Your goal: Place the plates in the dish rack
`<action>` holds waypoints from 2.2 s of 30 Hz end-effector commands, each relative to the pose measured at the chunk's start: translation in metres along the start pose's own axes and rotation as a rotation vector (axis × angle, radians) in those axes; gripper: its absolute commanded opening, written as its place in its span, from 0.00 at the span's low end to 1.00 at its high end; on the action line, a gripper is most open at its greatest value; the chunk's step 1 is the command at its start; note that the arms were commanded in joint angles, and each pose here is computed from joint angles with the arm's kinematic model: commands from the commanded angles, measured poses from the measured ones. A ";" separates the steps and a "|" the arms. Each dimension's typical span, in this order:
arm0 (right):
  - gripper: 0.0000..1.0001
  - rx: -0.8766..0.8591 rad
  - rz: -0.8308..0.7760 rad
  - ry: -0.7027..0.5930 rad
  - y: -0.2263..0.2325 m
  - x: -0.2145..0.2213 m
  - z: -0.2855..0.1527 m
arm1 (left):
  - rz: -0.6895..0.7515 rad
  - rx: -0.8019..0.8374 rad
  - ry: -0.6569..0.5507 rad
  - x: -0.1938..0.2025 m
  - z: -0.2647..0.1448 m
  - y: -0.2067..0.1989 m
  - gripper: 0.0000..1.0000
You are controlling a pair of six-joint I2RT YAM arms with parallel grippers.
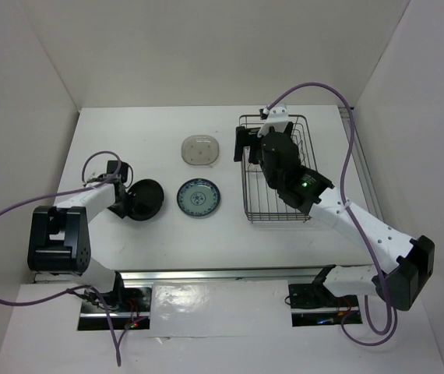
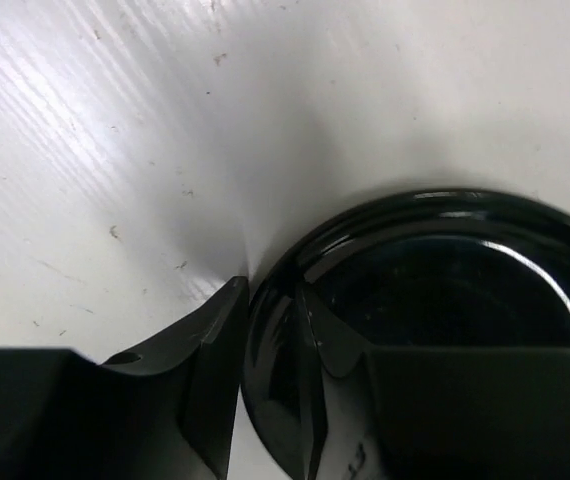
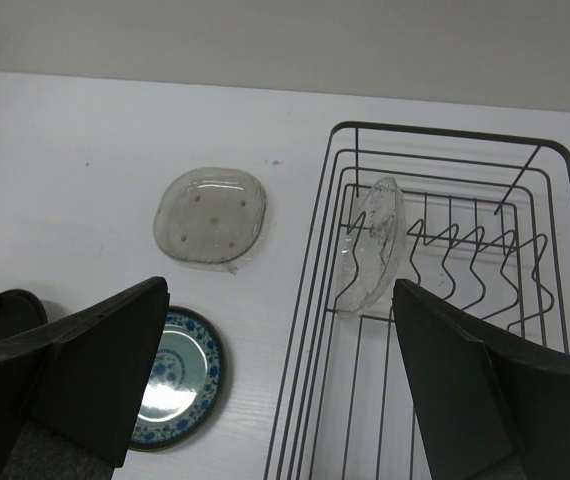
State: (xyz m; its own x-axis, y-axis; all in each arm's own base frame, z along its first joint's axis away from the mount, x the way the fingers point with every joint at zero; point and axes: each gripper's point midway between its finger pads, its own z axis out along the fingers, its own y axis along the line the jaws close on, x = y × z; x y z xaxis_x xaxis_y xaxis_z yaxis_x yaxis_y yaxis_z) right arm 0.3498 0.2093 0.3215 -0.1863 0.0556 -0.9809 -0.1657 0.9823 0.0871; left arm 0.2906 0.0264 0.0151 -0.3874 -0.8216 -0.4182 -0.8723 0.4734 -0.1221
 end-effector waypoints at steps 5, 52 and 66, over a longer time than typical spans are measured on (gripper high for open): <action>1.00 -0.036 0.047 -0.065 0.005 -0.022 -0.010 | 0.019 -0.040 0.038 0.013 0.002 0.019 0.27; 1.00 -0.049 0.016 -0.028 0.016 -0.010 0.005 | 0.017 0.275 -0.089 -0.014 -0.033 -0.027 0.24; 1.00 -0.047 0.011 -0.021 0.016 -0.006 0.005 | 0.025 0.267 -0.091 -0.008 -0.033 -0.019 0.62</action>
State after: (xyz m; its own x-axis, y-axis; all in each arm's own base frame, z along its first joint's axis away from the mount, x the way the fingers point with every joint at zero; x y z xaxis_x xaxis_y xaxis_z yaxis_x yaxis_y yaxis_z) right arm 0.3506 0.2202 0.3130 -0.2080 0.0396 -0.9773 -0.2061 0.9750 0.0834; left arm 0.3036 0.0117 0.0468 -0.3773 -0.7936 -0.4773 -0.7591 0.5603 -0.3316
